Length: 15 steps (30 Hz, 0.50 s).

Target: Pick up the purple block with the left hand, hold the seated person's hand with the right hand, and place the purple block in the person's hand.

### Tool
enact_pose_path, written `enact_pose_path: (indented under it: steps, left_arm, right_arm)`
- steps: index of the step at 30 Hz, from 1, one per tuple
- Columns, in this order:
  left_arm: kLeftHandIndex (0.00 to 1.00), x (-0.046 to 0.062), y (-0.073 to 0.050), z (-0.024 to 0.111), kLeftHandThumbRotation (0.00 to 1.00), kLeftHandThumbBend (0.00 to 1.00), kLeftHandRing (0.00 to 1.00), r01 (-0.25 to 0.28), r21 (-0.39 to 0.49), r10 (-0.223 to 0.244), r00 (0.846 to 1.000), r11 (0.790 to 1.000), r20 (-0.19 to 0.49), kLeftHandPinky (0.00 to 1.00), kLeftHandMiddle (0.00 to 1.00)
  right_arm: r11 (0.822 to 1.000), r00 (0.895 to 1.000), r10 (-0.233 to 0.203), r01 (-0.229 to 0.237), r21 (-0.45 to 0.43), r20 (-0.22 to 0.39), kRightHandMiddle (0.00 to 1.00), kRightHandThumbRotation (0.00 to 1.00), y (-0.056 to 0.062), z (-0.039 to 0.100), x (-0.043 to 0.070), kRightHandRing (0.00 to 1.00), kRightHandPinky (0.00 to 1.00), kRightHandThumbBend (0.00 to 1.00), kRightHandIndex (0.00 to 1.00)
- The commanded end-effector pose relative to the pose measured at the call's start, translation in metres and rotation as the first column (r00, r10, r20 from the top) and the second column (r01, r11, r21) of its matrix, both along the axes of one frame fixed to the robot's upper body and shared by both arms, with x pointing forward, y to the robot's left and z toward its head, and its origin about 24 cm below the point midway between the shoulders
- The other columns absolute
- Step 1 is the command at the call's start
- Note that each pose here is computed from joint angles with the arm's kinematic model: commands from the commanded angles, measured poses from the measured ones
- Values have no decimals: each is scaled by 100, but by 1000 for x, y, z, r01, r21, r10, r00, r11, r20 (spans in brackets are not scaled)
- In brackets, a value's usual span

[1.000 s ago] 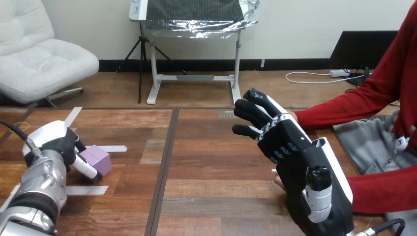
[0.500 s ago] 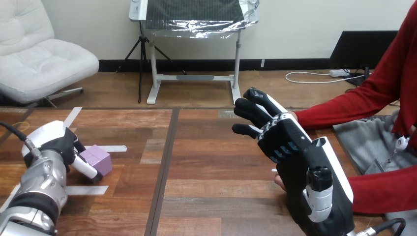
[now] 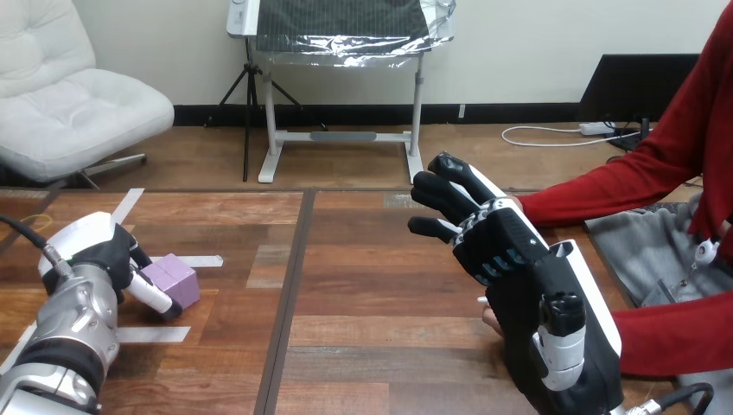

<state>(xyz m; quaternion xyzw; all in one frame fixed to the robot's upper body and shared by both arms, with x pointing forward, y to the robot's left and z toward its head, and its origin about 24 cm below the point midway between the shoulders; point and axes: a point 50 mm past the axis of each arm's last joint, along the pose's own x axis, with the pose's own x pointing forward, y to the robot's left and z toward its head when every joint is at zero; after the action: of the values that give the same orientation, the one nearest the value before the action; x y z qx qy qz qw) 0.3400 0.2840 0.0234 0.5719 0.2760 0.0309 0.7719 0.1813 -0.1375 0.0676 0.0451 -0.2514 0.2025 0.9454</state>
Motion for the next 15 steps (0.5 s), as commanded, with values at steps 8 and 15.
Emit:
enact_pose_path:
  steps: [8, 15]
  left_arm:
    - [49, 23, -14, 31, 0, 71, 29, 25, -31, -21, 991, 999, 131, 21, 37]
    - [50, 24, -15, 33, 0, 71, 28, 39, -36, -33, 987, 999, 157, 20, 36]
  right_arm:
    - [1000, 998, 5, -6, 5, 66, 88, 100, -1, 13, 4, 89, 81, 85, 90]
    - [1000, 998, 7, -7, -5, 63, 88, 100, -2, 12, 6, 89, 81, 84, 90]
